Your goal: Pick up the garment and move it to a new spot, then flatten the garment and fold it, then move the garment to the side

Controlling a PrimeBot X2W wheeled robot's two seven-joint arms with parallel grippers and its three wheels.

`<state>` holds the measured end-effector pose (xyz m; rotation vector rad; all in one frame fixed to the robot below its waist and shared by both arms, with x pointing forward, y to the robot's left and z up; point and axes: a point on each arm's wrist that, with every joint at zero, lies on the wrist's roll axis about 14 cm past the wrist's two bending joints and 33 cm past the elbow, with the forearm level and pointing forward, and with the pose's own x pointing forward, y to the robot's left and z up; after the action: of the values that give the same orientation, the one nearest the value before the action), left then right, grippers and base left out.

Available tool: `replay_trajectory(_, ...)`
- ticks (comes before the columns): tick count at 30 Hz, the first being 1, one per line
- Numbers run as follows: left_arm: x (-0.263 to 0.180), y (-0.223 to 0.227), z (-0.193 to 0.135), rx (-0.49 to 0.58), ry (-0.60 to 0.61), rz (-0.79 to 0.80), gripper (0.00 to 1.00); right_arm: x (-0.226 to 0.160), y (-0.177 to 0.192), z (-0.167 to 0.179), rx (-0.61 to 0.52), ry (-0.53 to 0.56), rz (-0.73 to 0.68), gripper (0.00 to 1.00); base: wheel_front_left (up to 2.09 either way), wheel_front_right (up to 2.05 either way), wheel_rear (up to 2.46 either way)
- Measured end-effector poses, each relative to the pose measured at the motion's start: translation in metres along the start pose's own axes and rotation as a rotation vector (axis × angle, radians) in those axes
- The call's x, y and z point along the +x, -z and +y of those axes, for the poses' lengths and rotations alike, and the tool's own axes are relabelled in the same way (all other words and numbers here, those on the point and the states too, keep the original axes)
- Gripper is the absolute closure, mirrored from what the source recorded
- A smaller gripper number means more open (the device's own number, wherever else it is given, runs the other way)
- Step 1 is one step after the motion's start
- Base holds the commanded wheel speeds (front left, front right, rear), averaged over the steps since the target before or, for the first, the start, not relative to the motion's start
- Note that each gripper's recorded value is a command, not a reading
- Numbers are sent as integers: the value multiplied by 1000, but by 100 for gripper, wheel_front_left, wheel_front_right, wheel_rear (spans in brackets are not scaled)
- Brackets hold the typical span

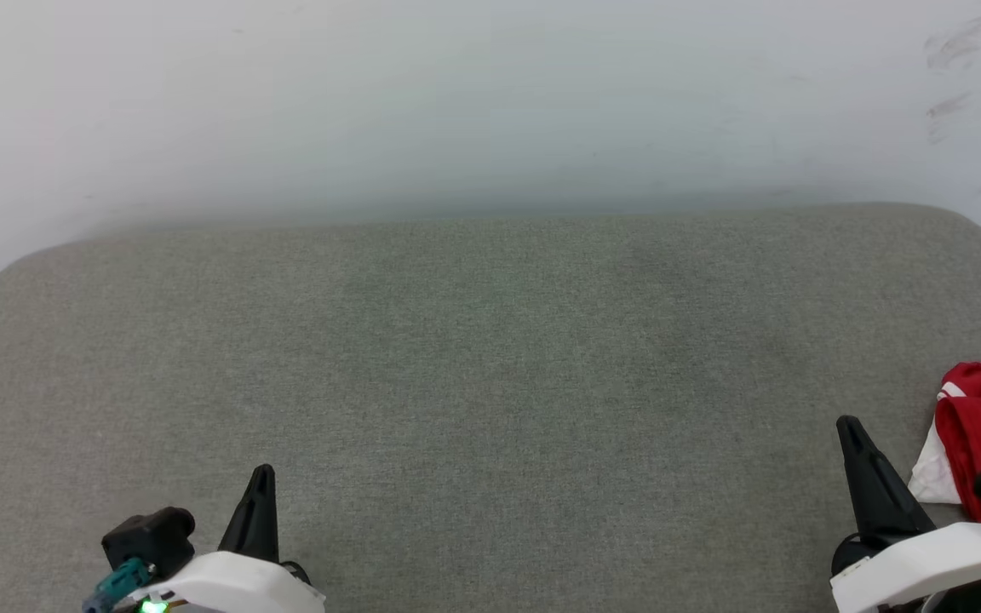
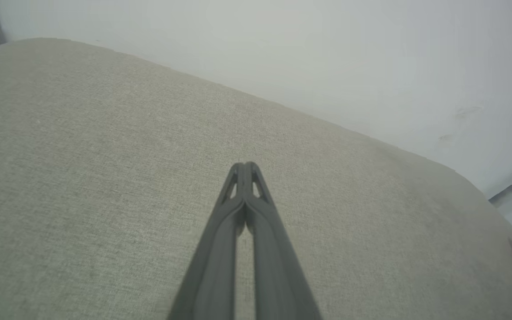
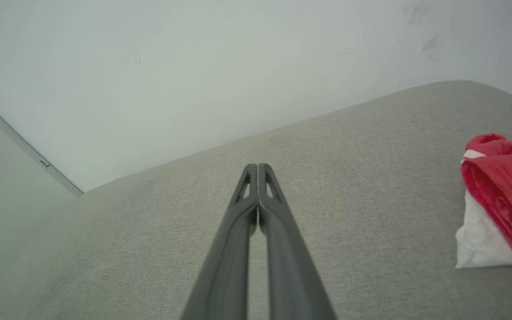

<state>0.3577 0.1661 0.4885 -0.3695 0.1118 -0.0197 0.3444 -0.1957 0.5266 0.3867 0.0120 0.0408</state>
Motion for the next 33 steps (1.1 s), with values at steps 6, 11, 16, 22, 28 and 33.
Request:
replay_trajectory(6, 4, 1, 3, -104, -13, 21, 100, 4, 0, 0, 101, -2, -3, 100, 0, 0, 0)
replay_trajectory(11, 6, 1, 7, -180, -24, 32, 100, 7, 2, -2, 182, 0, -2, 100, 0, 0, 0)
replay_trajectory(16, 9, 1, 8, -259, -28, 39, 100, 9, 3, -3, 257, 1, -3, 100, 0, 0, 0)
replay_trajectory(22, 11, 0, 10, -347, -31, 46, 100, 13, 3, -3, 341, 0, -7, 100, 0, 0, 0)
replay_trajectory(28, 15, -3, 10, -430, -28, 45, 100, 15, 5, -5, 424, 5, -7, 100, 0, 0, 0)
replay_trajectory(33, 15, -3, 12, -496, -30, 46, 100, 18, 6, -6, 487, 5, -8, 100, 0, 0, 0)
